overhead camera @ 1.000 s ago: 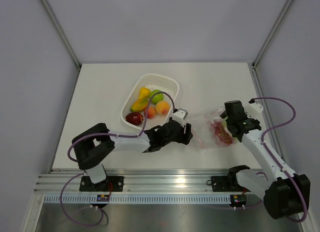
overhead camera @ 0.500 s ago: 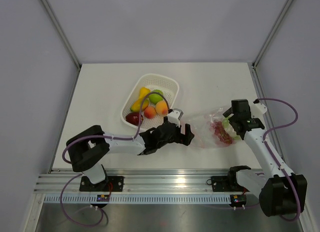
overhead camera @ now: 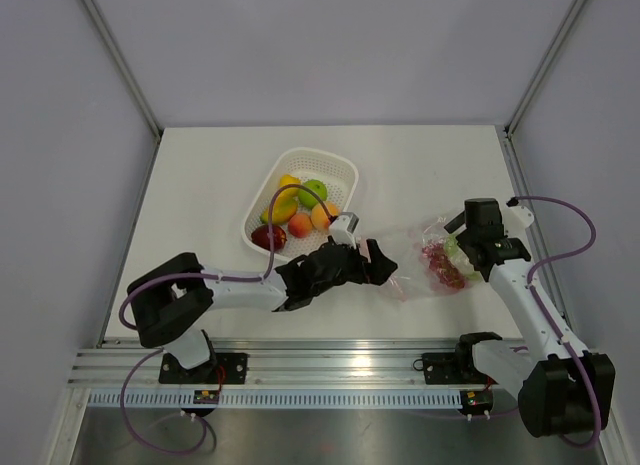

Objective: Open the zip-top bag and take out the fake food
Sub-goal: Adjust the zipper food storage bag at the center of the board.

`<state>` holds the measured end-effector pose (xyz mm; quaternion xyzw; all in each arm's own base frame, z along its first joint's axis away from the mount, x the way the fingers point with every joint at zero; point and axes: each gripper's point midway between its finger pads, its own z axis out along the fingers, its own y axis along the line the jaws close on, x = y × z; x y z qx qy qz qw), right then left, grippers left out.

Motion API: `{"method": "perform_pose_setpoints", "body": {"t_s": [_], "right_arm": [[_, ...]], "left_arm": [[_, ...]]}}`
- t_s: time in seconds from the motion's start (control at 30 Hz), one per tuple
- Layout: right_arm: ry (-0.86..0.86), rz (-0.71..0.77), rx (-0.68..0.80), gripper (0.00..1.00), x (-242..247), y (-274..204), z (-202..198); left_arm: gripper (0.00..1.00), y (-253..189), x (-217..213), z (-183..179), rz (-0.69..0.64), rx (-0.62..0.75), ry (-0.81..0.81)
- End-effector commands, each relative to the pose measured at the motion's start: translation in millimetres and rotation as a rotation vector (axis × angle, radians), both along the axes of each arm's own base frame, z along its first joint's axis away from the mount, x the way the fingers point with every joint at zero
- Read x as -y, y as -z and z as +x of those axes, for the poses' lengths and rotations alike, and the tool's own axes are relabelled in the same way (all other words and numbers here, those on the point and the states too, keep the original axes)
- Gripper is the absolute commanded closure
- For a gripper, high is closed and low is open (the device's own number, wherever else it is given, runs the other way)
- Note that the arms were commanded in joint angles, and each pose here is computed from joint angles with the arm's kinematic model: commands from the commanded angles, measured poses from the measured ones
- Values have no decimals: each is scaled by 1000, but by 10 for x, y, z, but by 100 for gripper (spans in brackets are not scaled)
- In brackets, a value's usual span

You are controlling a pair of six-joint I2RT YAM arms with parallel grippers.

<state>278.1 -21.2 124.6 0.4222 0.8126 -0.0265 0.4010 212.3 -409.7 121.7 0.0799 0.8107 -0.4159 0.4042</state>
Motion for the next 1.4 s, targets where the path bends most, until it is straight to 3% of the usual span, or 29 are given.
{"method": "perform_pose_setpoints", "body": {"t_s": [0.0, 0.17, 0.33, 0.43, 0.47, 0.67, 0.8, 0.97, 1.23, 1.37], "right_arm": [[14, 6, 49, 1, 22, -92, 44], [18, 9, 66, 0, 25, -127, 28], [18, 12, 71, 1, 22, -137, 24], [21, 13, 76, 1, 24, -140, 28], [21, 14, 74, 0, 25, -136, 28], [-14, 44, 99, 1, -47, -189, 93], [-51, 25, 93, 1, -65, -282, 204], [-54, -16, 64, 1, -22, -410, 323], [-109, 14, -2, 2, -139, -221, 447], [-125, 17, 54, 2, -147, -287, 379]], "left_arm": [[1, -250, 197, 130, -149, -39, -59], [6, -305, 395, 126, -184, -30, -7], [13, -80, 499, 70, -189, -103, 19], [21, -122, 471, 90, -184, -66, 18], [31, -136, 456, 89, -181, -54, 17], [65, -258, 343, 139, -177, 13, -2], [98, -186, 196, 211, -149, -5, -58], [100, -211, 6, 328, -161, -10, -116], [100, -257, -173, 432, -149, 4, -173], [100, -255, -253, 481, -148, 1, -198]]}}
